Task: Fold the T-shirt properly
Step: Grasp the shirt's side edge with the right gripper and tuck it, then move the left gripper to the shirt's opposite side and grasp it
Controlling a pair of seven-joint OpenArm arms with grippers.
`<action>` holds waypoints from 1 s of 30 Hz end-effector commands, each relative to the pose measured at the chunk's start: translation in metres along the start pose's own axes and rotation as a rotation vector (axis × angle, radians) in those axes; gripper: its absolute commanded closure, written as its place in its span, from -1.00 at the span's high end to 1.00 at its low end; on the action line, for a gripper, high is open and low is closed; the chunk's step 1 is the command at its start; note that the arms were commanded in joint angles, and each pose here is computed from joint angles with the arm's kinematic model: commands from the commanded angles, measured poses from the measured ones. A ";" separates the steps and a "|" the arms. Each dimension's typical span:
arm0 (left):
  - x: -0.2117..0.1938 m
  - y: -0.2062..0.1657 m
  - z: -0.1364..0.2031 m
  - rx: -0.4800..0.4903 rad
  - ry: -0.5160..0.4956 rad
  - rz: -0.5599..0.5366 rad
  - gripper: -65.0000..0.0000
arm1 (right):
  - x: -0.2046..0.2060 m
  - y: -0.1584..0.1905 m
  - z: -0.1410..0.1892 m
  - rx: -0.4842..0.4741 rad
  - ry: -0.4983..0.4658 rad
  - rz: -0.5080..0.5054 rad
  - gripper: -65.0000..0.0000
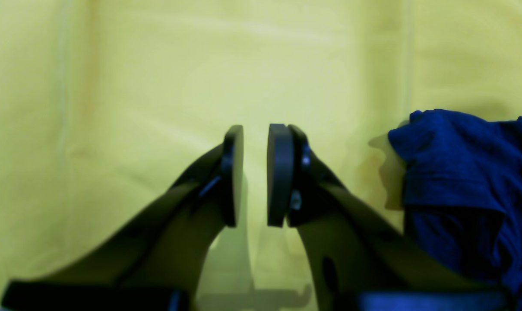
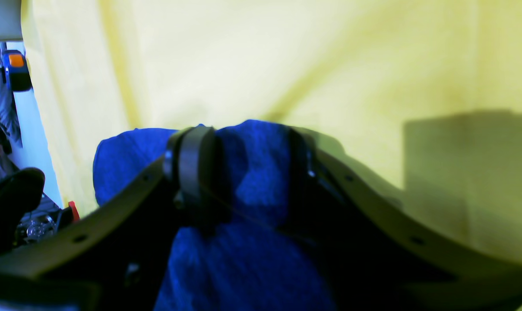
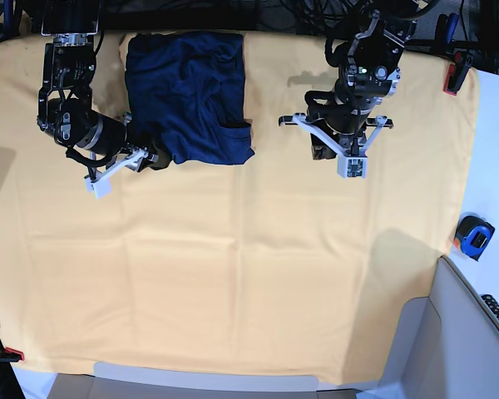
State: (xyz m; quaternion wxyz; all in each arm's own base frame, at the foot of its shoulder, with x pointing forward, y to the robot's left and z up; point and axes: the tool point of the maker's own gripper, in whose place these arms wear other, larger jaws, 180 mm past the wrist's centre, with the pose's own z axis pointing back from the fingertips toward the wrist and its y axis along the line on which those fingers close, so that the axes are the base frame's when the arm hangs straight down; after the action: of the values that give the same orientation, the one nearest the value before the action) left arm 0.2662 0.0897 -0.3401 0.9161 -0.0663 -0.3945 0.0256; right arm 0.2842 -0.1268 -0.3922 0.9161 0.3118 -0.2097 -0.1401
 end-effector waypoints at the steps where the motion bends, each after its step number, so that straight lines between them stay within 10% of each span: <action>1: 0.010 -0.001 0.002 -0.003 -0.038 -0.006 -0.67 | -0.012 0.001 -0.002 -0.007 0.056 0.007 -0.24; 7: 0.004 -0.010 0.003 -0.056 -0.020 -0.064 -0.67 | -0.022 0.000 -0.009 -0.010 0.092 0.006 -0.97; 15: -0.026 -0.006 0.007 -0.078 0.086 -0.075 -0.36 | -0.030 -0.011 -0.012 -0.027 0.119 -0.026 -1.00; 22: -0.059 -0.027 0.024 -0.321 0.266 -0.177 -0.35 | -0.029 -0.011 -0.012 -0.028 0.117 -0.024 -1.00; 30: -0.064 -0.031 0.050 -0.563 0.402 0.050 -0.34 | -0.031 -0.012 -0.012 -0.030 0.121 -0.026 -1.00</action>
State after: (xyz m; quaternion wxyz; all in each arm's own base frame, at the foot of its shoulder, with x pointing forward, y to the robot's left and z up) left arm 0.1834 0.0585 -0.3532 0.9238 -0.3234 -0.1910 -0.0743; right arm 0.2768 -0.1160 -0.4049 0.9160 0.3291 -0.1812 -0.1409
